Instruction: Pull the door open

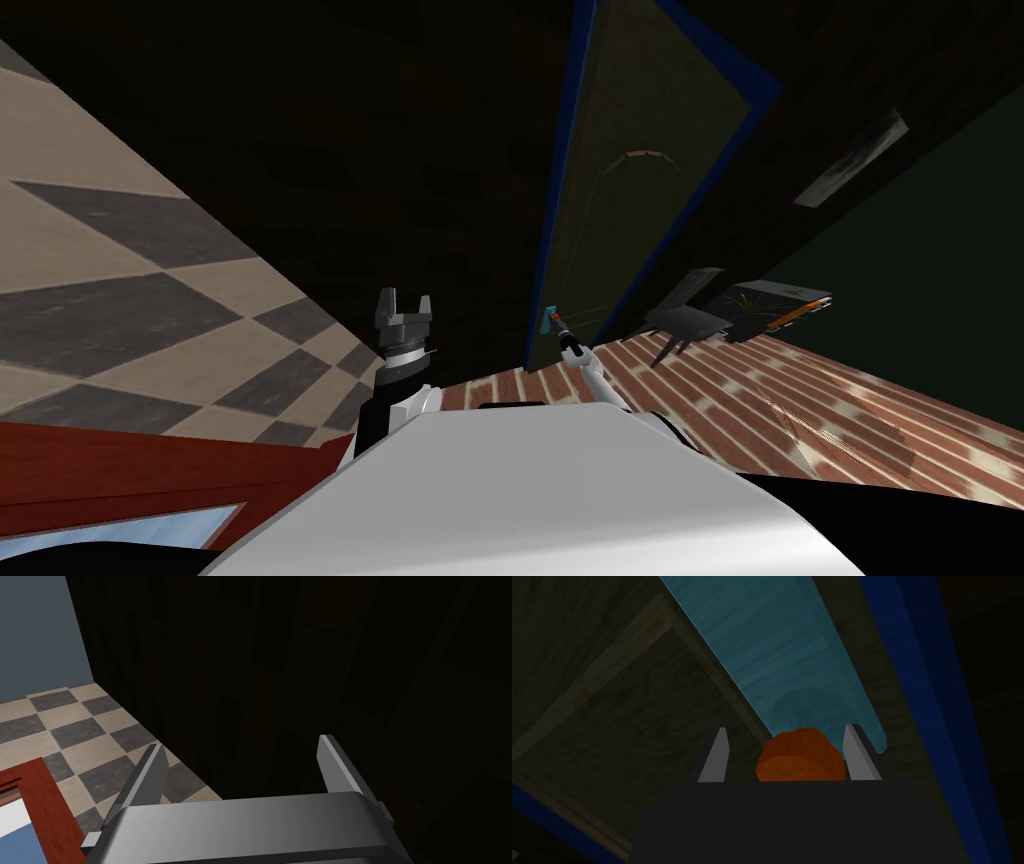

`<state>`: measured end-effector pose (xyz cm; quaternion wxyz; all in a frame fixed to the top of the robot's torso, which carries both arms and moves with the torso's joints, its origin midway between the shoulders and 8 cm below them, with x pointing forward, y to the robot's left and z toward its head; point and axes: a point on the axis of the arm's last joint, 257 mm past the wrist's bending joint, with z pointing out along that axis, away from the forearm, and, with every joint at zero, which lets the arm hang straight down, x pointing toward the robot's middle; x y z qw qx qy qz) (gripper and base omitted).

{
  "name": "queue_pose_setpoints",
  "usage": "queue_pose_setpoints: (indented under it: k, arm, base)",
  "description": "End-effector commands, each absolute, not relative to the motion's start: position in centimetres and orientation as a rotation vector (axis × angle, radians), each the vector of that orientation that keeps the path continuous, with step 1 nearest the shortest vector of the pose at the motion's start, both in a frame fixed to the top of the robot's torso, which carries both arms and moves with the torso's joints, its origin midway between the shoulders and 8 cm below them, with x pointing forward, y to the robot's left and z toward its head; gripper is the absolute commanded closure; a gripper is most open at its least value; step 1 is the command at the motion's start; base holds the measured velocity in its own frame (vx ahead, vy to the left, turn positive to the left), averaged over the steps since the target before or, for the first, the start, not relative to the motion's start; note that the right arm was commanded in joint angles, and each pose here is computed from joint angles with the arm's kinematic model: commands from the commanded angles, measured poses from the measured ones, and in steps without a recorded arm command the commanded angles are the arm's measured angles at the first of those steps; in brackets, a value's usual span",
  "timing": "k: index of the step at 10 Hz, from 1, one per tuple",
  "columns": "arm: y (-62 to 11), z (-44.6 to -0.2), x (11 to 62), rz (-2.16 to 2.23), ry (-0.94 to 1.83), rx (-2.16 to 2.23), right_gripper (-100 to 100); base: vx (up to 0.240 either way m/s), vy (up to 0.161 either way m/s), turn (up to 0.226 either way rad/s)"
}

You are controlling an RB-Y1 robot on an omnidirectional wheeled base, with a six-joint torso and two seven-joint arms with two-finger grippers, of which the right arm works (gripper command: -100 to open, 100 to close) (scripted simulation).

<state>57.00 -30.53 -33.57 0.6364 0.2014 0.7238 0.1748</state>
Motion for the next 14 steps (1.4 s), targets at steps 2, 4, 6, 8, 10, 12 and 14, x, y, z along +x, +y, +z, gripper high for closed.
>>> queue_pose_setpoints:
  k: [2,4,6,8,10,12,14]
  arm:
    - [-32.1,-34.0,56.7,0.431,1.64,0.545,100]
    - [-32.3,-33.9,56.7,0.482,1.617,0.608,100]
    - [-32.4,-33.8,56.8,0.513,1.602,0.646,100]
    - [-32.7,-33.6,56.8,0.568,1.573,0.713,100]
    - [-32.8,-33.5,56.9,0.609,1.551,0.761,100]
    - [-33.0,-33.4,56.9,0.642,1.532,0.801,100]
    - [-33.1,-33.3,56.9,0.676,1.511,0.842,100]
  base:
    - [-0.073,-0.092,0.131]
    - [-0.055,-0.082,0.151]
    - [-0.046,-0.04,0.081]
    - [-0.068,-0.064,0.162]
    - [-0.035,-0.04,0.086]
    - [-0.066,-0.066,0.113]
    - [-0.034,-0.016,0.053]
